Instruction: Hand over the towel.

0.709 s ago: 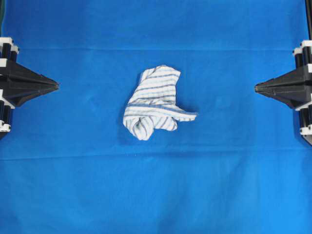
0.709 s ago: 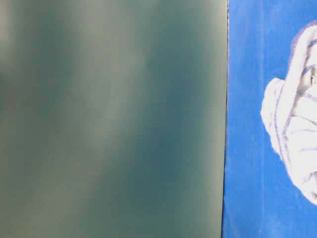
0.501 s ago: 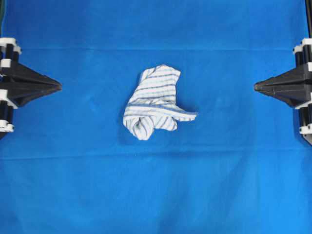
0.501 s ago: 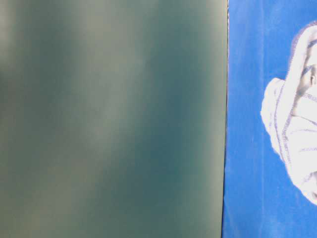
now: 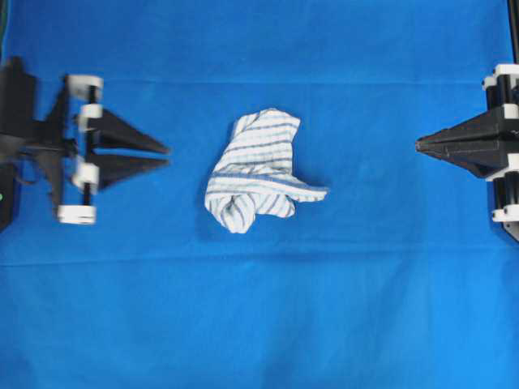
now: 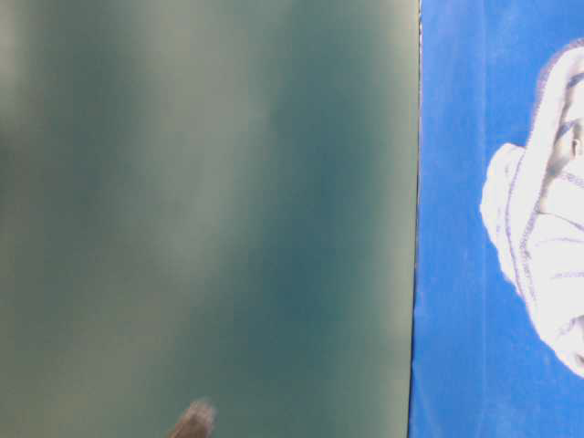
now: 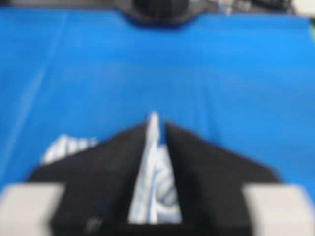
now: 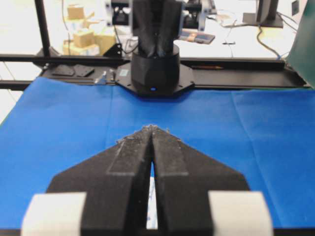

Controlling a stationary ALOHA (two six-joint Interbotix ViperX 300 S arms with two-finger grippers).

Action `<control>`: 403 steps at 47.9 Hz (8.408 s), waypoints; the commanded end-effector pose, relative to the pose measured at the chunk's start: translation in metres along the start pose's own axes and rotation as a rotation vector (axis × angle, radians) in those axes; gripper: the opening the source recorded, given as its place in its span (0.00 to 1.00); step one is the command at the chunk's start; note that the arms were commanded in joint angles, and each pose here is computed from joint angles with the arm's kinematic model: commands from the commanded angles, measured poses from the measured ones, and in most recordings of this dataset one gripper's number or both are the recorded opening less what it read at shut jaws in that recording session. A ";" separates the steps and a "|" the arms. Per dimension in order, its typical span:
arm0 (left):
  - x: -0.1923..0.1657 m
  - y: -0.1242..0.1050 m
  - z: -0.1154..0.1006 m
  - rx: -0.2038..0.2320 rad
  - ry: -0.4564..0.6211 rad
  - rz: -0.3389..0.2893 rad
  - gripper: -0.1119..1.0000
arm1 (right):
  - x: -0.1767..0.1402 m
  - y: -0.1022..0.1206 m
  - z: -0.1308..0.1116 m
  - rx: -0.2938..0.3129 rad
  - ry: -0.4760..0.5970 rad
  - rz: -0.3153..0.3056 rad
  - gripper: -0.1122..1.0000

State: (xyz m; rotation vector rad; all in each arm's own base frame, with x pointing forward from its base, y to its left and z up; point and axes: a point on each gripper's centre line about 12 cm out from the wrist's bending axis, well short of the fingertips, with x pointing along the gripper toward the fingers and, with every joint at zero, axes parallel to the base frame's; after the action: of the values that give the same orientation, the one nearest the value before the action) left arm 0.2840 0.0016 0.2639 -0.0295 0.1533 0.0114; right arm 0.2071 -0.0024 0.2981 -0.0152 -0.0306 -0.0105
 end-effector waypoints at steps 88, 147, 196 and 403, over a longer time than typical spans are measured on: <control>0.032 0.005 0.111 0.012 -0.033 0.021 0.16 | 0.013 -0.001 0.008 -0.009 0.026 -0.001 0.10; 0.031 0.002 0.111 0.012 -0.033 0.013 0.16 | 0.206 -0.014 0.004 -0.035 0.081 -0.024 0.76; 0.026 -0.002 0.112 -0.008 -0.049 0.000 0.53 | 0.192 -0.013 0.006 -0.058 0.107 -0.016 0.13; -0.144 0.000 0.019 0.009 -0.227 -0.011 0.91 | -0.028 -0.009 -0.018 0.001 0.058 -0.049 0.74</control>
State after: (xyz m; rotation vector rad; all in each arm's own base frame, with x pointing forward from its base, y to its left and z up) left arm 0.1497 0.0005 0.3063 -0.0198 -0.0338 0.0028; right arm 0.1793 -0.0098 0.2830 -0.0248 0.0391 -0.0526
